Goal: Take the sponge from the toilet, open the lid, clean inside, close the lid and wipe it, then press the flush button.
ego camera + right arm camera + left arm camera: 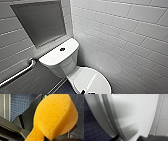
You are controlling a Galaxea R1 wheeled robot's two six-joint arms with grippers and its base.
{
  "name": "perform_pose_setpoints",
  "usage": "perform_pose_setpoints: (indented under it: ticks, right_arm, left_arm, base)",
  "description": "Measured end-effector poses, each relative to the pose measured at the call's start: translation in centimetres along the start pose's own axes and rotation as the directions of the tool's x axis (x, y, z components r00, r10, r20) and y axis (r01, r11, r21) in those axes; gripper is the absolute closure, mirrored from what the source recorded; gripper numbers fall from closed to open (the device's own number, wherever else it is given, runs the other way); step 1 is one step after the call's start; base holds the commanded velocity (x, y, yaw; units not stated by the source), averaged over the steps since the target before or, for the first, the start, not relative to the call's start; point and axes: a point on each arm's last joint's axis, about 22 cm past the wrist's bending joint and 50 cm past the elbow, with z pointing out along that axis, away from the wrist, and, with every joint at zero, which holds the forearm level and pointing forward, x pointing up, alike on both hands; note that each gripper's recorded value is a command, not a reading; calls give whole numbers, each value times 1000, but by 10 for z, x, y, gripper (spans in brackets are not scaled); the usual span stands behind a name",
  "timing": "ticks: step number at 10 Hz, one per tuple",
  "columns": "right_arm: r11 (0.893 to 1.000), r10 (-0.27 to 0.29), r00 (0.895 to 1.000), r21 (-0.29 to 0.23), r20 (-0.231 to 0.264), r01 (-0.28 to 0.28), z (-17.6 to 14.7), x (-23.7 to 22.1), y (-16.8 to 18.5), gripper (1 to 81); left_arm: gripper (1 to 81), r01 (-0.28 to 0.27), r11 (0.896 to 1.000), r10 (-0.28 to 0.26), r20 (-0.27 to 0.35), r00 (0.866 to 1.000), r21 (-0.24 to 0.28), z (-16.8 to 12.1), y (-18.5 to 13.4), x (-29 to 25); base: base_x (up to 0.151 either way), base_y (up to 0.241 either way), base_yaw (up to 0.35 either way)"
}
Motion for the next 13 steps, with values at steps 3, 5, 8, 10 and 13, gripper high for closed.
perform_pose_setpoints:
  ticks: [3,5,8,10,13]
  right_arm:
    - [1000,0,1000,-1,0,0,0,0,1,811]
    - [1000,-2,1000,-5,-1,2,0,1,3,811]
    - [1000,-1,1000,-5,-1,1,0,1,2,811]
    - [1000,1,1000,1,-1,-1,3,-1,-1,811]
    - [1000,1,1000,-2,-2,-1,3,-1,0,811]
  left_arm:
    - [10,6,1000,-6,-8,1000,-24,-10,4,9]
    - [10,3,999,-5,-34,999,-40,-23,2,26]
    - [10,-13,998,11,-35,999,-53,-25,5,25]
    - [10,-34,998,32,-34,999,-56,-25,5,24]
    - [10,-68,995,67,-19,998,-74,-30,10,20]
  base:
    - [0,0,0]
    - [0,0,0]
    - [0,0,0]
    - [0,0,0]
    - [0,0,0]
